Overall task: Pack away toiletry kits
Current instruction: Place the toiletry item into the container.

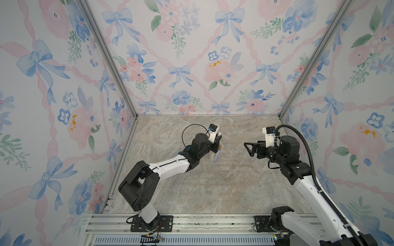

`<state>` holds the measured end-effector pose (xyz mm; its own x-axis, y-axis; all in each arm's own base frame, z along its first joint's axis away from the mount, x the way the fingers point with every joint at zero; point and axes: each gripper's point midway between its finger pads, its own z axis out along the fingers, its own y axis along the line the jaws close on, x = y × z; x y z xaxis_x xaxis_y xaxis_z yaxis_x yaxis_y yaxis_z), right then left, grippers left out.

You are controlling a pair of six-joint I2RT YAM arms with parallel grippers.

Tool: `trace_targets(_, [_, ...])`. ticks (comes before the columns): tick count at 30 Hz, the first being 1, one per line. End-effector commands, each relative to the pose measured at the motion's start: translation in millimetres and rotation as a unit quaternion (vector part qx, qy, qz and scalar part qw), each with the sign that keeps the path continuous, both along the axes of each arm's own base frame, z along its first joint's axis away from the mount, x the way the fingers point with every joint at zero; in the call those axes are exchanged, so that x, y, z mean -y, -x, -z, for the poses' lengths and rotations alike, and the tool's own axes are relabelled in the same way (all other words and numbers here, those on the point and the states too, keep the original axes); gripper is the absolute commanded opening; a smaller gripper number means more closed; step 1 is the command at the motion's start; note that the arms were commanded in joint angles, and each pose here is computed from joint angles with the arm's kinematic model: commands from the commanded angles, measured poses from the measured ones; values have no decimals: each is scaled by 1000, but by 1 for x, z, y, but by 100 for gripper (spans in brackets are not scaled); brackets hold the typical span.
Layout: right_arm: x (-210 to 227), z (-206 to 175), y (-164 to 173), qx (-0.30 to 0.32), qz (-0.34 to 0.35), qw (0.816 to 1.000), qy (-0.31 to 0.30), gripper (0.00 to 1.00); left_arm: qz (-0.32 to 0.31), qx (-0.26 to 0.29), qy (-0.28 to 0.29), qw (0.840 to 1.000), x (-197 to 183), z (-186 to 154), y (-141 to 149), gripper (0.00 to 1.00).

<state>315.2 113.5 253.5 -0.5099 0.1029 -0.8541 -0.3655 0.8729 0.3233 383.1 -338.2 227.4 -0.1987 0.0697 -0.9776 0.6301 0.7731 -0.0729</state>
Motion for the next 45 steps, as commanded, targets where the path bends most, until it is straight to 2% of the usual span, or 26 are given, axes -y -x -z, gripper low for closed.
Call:
trace_targets(1, [0, -8, -1, 7, 1, 1000, 5, 97, 16, -3, 6, 1000, 5, 11, 1, 14])
trace_targets(6, [11, -10, -2, 14, 15, 999, 42, 97, 44, -23, 11, 999, 16, 25, 7, 16])
trace_targets(12, [17, -16, -3, 22, 25, 999, 36, 97, 42, -30, 6, 999, 14, 34, 10, 17])
trace_targets(23, [13, -14, -4, 18, 20, 999, 23, 97, 45, 15, 20, 999, 16, -4, 7, 18])
trace_targets(29, [13, -12, -5, 18, 21, 999, 20, 97, 54, 5, 18, 998, 15, 4, 14, 19])
trace_targets(41, [2, -9, -14, 12, 10, 1000, 12, 97, 63, 25, 19, 998, 17, -11, 13, 21])
trace_targets(45, [4, -10, -15, 13, 14, 1000, 23, 97, 71, 8, 17, 997, 18, 2, 17, 21])
